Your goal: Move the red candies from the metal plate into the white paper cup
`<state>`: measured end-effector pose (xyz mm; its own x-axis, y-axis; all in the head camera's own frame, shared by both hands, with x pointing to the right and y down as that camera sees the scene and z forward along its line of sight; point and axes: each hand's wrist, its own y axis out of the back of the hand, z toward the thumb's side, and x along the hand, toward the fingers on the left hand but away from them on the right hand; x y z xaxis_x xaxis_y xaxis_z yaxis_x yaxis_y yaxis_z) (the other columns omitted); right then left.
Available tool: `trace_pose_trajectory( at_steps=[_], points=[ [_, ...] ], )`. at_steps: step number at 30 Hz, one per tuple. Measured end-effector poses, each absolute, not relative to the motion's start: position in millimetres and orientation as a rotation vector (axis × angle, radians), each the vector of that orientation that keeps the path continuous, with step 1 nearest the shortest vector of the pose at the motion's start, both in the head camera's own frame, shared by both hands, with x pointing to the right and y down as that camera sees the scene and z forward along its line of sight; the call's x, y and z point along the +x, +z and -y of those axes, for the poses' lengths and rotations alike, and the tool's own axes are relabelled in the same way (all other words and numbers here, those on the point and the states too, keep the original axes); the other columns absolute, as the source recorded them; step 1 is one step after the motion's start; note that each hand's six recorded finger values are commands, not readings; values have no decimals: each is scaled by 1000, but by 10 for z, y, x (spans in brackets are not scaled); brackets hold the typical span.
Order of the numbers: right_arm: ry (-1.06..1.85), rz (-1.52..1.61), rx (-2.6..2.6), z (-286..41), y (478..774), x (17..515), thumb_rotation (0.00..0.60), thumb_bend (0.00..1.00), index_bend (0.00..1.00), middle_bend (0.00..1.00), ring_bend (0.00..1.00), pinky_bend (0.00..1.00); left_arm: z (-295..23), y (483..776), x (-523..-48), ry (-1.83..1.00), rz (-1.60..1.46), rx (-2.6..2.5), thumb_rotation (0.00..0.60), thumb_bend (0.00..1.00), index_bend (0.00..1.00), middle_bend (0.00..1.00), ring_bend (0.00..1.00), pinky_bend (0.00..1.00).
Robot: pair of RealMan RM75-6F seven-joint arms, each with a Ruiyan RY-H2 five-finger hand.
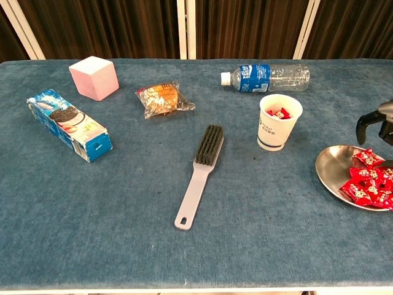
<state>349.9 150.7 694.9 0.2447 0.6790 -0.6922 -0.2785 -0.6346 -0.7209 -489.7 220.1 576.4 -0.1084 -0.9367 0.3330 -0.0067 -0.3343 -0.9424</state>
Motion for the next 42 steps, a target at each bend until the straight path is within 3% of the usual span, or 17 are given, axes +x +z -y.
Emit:
trace_pose_trajectory(
  at_steps=[14,20,26,33,42],
  points=[
    [1510,323,-1691,-1506,7047,3482,600,407,483,878,1000,1000,-2198,5771,-4902,-1550,-1101,-1395,600,0,0,0,0,0],
    [1525,295,-1701,-1528,7121,3470,600,417,545,878,1000,1000,-2209,5777,-4916,-1557,-1103,-1394,600,0,0,0,0,0],
    [1516,302,-1705,-1509,7122,3439,600,494,609,878,1000,1000,-2210,5766,-4924,-1556,-1104,-1390,600,0,0,0,0,0],
    [1461,409,-1717,-1377,6914,3361,600,505,624,878,1000,1000,-2210,5763,-4923,-1556,-1103,-1391,600,0,0,0,0,0],
    [1278,612,-1787,-897,6496,2922,600,504,614,878,1000,1000,-2191,5752,-4895,-1547,-1099,-1392,600,0,0,0,0,0]
  ],
)
